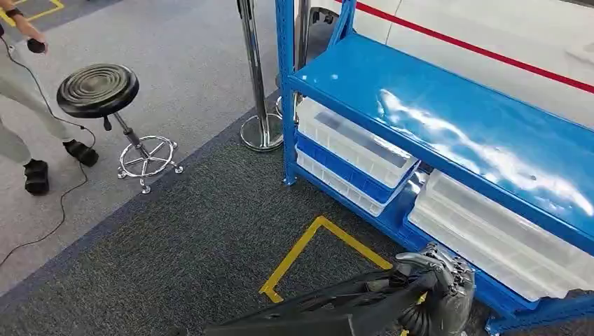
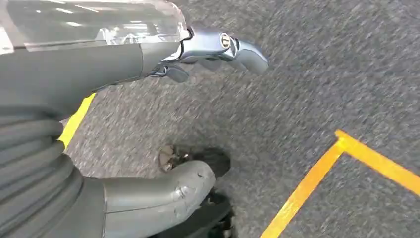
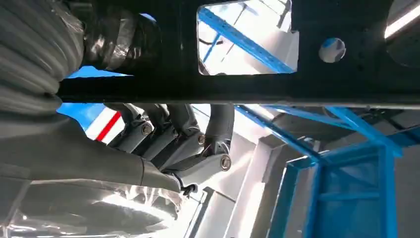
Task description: Take the parts from the cabinet and place them on the table.
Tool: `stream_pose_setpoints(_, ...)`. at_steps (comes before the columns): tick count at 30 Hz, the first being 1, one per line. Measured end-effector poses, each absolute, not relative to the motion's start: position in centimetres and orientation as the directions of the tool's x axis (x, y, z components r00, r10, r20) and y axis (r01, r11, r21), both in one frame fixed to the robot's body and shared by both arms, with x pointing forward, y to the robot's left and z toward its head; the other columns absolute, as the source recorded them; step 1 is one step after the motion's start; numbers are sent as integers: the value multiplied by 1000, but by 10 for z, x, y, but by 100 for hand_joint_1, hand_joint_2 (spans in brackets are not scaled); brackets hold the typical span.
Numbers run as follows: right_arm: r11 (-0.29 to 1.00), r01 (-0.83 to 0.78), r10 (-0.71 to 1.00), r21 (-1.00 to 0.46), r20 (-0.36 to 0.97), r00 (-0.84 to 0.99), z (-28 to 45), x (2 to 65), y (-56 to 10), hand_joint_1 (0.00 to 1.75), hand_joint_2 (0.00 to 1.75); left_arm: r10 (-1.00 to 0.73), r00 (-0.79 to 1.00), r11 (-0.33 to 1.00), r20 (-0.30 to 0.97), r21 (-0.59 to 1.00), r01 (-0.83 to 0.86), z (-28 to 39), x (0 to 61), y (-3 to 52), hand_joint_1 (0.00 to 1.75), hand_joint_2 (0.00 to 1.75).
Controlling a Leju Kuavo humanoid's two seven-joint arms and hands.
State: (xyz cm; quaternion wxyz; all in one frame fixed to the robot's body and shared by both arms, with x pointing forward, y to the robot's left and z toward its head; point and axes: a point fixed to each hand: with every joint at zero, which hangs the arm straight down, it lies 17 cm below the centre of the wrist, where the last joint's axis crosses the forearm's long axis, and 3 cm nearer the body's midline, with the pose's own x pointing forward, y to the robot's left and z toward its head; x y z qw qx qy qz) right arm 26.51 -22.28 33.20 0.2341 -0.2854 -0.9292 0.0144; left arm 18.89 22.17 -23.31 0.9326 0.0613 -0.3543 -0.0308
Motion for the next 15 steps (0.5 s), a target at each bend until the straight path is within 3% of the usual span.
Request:
stream_pose_setpoints(7, 723, 620, 688, -306, 227, -690, 367, 296, -210, 175, 175, -164, 760, 986, 629, 115, 118, -234, 192, 200, 0, 175)
stream_pose_setpoints(15, 661, 688, 738, -301, 91, -669, 409, 312, -217, 175, 175, -193, 756, 981, 625, 109, 161, -234, 193, 190, 0, 175)
